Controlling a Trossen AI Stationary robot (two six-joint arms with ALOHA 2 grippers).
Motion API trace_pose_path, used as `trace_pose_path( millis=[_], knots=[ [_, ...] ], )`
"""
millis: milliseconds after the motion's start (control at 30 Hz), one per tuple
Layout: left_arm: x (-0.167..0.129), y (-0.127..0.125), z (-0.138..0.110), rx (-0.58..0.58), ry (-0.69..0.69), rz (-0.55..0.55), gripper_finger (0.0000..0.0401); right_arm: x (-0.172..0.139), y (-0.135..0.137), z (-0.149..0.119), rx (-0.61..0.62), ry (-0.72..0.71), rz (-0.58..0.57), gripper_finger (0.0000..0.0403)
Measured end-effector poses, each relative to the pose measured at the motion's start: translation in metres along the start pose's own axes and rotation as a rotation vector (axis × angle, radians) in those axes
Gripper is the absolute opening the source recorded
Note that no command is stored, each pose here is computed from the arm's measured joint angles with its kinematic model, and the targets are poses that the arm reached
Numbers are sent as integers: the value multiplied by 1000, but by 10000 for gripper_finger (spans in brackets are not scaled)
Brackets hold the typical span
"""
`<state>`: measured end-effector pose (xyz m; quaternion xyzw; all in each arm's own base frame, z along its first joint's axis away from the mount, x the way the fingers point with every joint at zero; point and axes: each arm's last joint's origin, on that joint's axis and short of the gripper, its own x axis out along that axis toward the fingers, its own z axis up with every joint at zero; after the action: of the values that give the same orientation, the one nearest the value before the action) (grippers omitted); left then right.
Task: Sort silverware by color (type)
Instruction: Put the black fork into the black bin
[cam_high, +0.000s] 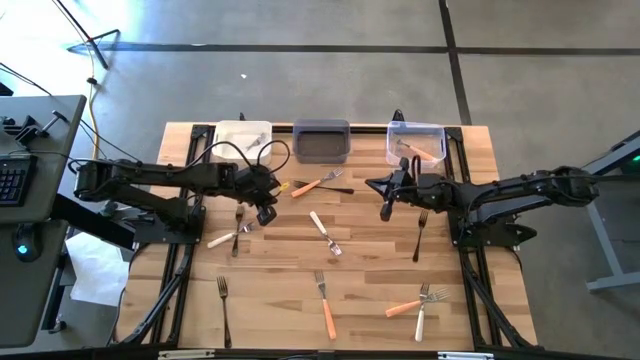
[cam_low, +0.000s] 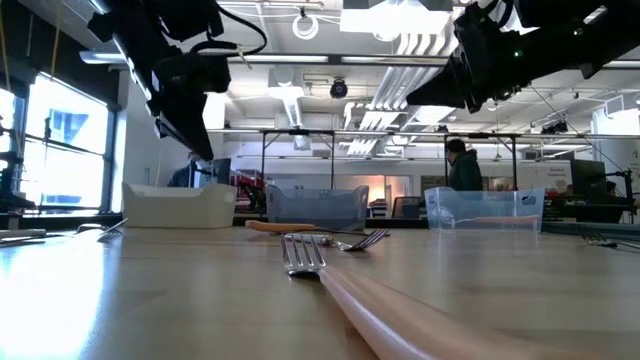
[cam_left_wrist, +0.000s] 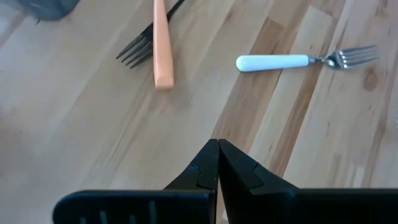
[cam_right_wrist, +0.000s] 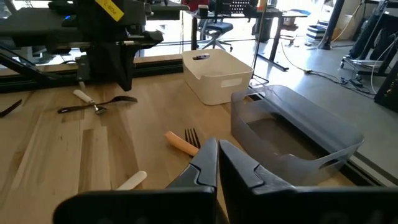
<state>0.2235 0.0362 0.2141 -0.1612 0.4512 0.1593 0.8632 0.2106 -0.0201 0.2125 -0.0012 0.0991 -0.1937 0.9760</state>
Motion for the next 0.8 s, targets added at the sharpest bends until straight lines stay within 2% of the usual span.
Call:
trace_pose_path(
  millis=[400,667,800],
  knots=[
    [-24,-3,16,47,58,49,0,1,0,2,-4,-20,9,0],
    [-33,-1,13,53,154,99,2,15,7,-5,-48,-37,66,0],
    [-37,-1,12,55,185,108,19,23,10,-10,-47,-50,70,0]
  ],
)
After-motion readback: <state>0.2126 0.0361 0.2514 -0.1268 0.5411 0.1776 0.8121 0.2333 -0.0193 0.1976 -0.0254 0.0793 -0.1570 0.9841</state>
